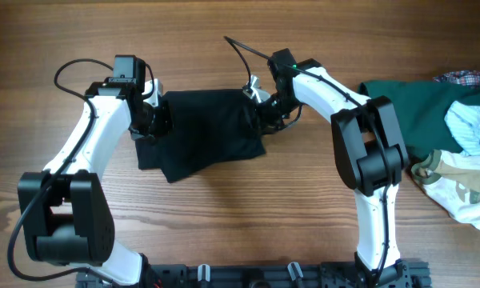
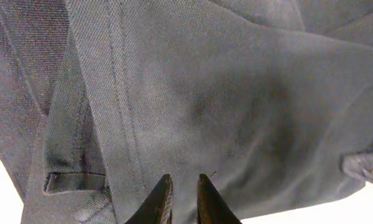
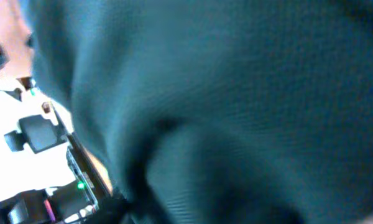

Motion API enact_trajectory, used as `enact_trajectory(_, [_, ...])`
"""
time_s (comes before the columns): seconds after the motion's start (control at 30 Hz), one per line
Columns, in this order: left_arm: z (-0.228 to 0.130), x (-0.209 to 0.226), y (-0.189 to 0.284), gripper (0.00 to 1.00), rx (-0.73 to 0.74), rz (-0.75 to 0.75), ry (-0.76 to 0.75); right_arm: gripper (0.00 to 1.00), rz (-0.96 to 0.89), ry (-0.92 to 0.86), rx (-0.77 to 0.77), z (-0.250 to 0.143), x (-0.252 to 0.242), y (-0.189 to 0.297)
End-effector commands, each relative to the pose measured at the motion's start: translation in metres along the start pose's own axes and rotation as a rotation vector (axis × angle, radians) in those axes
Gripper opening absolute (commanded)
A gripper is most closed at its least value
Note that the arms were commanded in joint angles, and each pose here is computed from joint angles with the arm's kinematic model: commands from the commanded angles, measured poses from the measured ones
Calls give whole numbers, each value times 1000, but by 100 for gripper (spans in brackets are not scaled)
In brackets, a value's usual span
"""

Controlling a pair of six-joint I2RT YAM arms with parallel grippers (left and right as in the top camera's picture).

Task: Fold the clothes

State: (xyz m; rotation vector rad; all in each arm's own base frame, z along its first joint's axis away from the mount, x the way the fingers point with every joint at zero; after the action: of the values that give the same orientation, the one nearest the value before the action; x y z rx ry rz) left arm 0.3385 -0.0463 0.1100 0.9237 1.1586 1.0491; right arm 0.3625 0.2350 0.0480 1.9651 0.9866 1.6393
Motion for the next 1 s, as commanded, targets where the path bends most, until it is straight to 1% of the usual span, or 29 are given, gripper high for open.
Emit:
enact_trajectory(0.0, [2,0,0,14,-3,10,-21,5,-76,-89,-10,3,-19,0])
enact_trajectory(0.03, [2,0,0,13,-4,10,-21,5,-95,-98,-19,2,-21,6])
enact_trajectory(0.1, [2,1,0,13,-6,23,-22,4,-194,-124,-62,1,-31,26])
enact_trajectory(0.2, [3,8,0,13,-10,74,-23,5,-500,-195,-183,-8,-57,82])
enact_trajectory(0.3, [3,8,0,12,-10,74,-23,4,-697,-260,-288,-17,-72,131])
enact_trajectory(0.4, [3,8,0,12,-10,73,-23,4,-793,-308,-384,-25,-77,169])
enact_trajectory(0.47, [3,8,0,11,-10,73,-23,4,-764,-276,-414,-27,-67,181])
enact_trajectory(0.53, [3,8,0,11,-10,73,-23,4,-677,-178,-392,-28,-47,176])
enact_trajectory(0.6, [3,8,0,11,-10,73,-23,4,-562,-83,-359,-28,-19,158])
enact_trajectory(0.67, [3,8,0,11,-10,73,-22,4,-495,-9,-336,-28,5,137])
enact_trajectory(0.77, [2,8,0,11,-2,73,-20,4,-483,113,-318,-33,40,104])
enact_trajectory(0.87, [0,8,0,11,6,73,-18,4,-473,187,-310,-42,70,73])
enact_trajectory(0.97, [0,8,0,11,9,73,-18,5,-511,234,-309,-51,84,55])
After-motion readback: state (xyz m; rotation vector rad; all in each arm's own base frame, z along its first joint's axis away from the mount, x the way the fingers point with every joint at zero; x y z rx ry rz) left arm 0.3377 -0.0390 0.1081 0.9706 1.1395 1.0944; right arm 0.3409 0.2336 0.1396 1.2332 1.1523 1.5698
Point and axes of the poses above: each gripper's point midway between its finger pads, its own y axis back along the fingers, its own x axis along the line the jaws close on, z = x × y, the point moved 5 cm from there along y, back along the fingers, and after that the axes turned 15 degrees about -y, right-handed, at the moved point
